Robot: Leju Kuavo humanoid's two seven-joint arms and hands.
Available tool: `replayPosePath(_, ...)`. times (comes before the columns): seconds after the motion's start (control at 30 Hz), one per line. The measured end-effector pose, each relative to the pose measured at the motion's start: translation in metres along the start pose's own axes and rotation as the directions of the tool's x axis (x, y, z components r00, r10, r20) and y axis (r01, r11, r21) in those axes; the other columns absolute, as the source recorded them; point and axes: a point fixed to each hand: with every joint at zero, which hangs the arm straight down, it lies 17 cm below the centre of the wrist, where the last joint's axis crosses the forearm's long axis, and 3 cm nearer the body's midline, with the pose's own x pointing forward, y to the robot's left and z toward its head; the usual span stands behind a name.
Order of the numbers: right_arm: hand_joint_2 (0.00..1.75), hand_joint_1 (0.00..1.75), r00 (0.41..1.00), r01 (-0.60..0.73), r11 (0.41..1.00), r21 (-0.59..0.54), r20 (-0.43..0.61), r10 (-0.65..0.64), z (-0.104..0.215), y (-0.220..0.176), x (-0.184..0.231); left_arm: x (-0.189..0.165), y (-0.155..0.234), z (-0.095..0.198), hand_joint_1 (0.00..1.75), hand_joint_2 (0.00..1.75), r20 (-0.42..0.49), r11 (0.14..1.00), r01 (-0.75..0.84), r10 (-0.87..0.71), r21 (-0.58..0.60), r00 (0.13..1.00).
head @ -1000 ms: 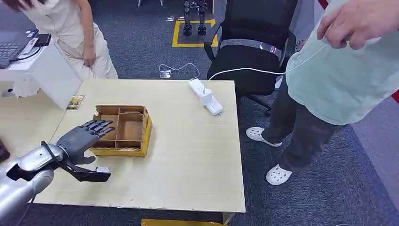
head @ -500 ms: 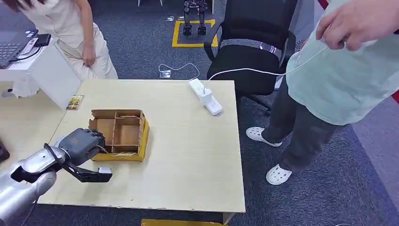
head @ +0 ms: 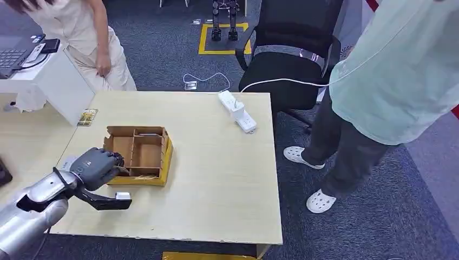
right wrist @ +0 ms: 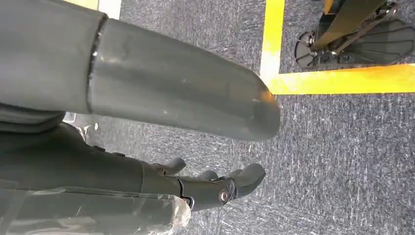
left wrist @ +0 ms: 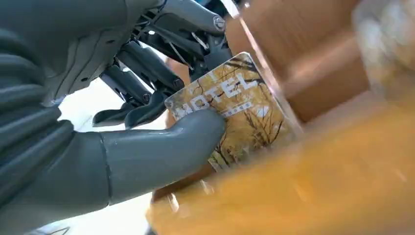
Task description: Pass the card to the sensor for recognition and then transmit it.
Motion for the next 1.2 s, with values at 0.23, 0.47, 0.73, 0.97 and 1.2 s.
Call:
replayPosePath(0.23,0.0,0.0,1.0,-0.01,1.0,0.002,0.005,0.01,0.0,0.0,0.0,-0.06,0.1,-0.01,1.75,1.75,-0.156,0.975,0.039,-0.004,0.22,0.988)
replayPosePath(0.47,0.0,0.0,1.0,-0.019,1.0,0.006,0.009,0.019,0.0,0.001,0.001,-0.109,0.169,-0.01,1.75,1.75,-0.32,0.926,0.142,-0.024,0.35,0.947)
replayPosePath(0.73,0.0,0.0,0.999,-0.034,0.999,0.009,0.01,0.034,0.0,0.001,0.002,-0.153,0.187,-0.013,1.75,1.75,-0.501,0.894,0.248,-0.031,0.373,0.865)
replayPosePath(0.97,0.0,0.0,0.999,-0.043,0.999,-0.002,0.015,0.043,0.0,-0.001,0.004,-0.18,0.196,-0.005,1.75,1.75,-0.648,0.851,0.372,-0.05,0.372,0.76)
replayPosePath(1.2,0.0,0.0,0.999,-0.035,0.999,-0.008,0.01,0.035,-0.001,-0.002,0.004,-0.193,0.182,-0.004,1.75,1.75,-0.684,0.858,0.375,-0.039,0.352,0.729)
